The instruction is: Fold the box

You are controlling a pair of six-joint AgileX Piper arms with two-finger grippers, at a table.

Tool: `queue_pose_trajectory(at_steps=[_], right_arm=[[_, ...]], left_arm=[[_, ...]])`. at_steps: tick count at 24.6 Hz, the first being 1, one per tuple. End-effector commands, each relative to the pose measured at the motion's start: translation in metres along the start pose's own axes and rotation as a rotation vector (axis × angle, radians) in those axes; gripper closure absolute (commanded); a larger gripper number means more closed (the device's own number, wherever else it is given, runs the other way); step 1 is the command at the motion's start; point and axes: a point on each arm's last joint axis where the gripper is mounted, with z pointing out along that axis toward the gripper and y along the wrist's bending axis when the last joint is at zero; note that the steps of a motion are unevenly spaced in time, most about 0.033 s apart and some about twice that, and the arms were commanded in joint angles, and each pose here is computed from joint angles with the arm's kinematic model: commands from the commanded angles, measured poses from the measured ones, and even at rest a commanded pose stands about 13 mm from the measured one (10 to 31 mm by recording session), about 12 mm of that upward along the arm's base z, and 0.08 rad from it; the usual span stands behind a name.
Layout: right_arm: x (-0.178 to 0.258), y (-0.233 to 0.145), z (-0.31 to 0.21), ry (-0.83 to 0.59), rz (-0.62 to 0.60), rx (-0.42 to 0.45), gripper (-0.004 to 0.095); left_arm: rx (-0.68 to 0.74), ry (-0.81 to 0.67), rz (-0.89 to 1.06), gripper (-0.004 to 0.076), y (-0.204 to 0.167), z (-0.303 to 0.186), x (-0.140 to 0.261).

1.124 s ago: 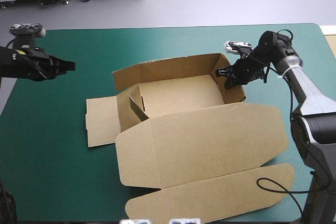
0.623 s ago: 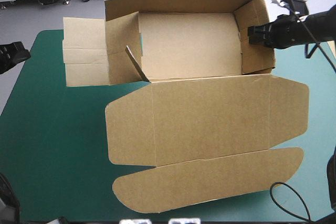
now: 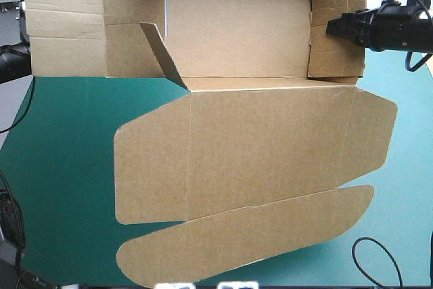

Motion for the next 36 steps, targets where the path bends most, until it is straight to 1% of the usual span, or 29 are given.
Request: queue_pose_trajectory(at_steps=[1, 3, 6, 9, 17, 23, 26, 27, 30, 32, 36], right_arm=[[-0.006, 0.016, -0.011, -0.058, -0.011, -0.065, 0.0924], [-0.007, 0.011, -0.007, -0.064, -0.004, -0.050, 0.0924], [-0.009, 0.002, -0.004, -0.072, -0.017, 0.012, 0.0924], [-0.009, -0.004, -0.002, -0.063, -0.020, 0.054, 0.0924], [-0.010, -0.004, 0.016, -0.069, -0.041, 0.070, 0.0922], [-0.008, 0.002, 0.041, -0.070, -0.080, 0.138, 0.0922], [-0.007, 0.003, 0.051, -0.064, -0.093, 0.155, 0.0922], [-0.006, 0.002, 0.055, -0.062, -0.100, 0.180, 0.0922], [-0.005, -0.002, 0.060, -0.053, -0.098, 0.214, 0.0922], [-0.006, -0.004, 0.062, -0.058, -0.092, 0.215, 0.0922], [-0.007, -0.009, 0.069, -0.056, -0.085, 0.220, 0.0922]], left_arm=[[0.221, 0.000, 0.056, 0.0733, -0.057, 0.004, 0.004], [0.265, 0.011, 0.071, 0.0733, -0.070, 0.009, 0.009], [0.293, 0.021, 0.108, 0.0733, -0.083, 0.011, 0.014], [0.304, 0.021, 0.124, 0.0733, -0.092, 0.009, 0.016], [0.343, 0.039, 0.167, 0.0733, -0.116, 0.008, 0.026], [0.386, 0.084, 0.191, 0.0733, -0.133, 0.015, 0.038], [0.403, 0.096, 0.203, 0.0733, -0.141, 0.016, 0.043], [0.413, 0.104, 0.216, 0.0733, -0.148, 0.015, 0.046], [0.375, 0.130, 0.263, 0.0733, -0.153, 0.012, 0.053], [0.351, 0.139, 0.272, 0.0733, -0.156, 0.009, 0.055], [0.349, 0.133, 0.288, 0.0733, -0.165, 0.001, 0.058]])
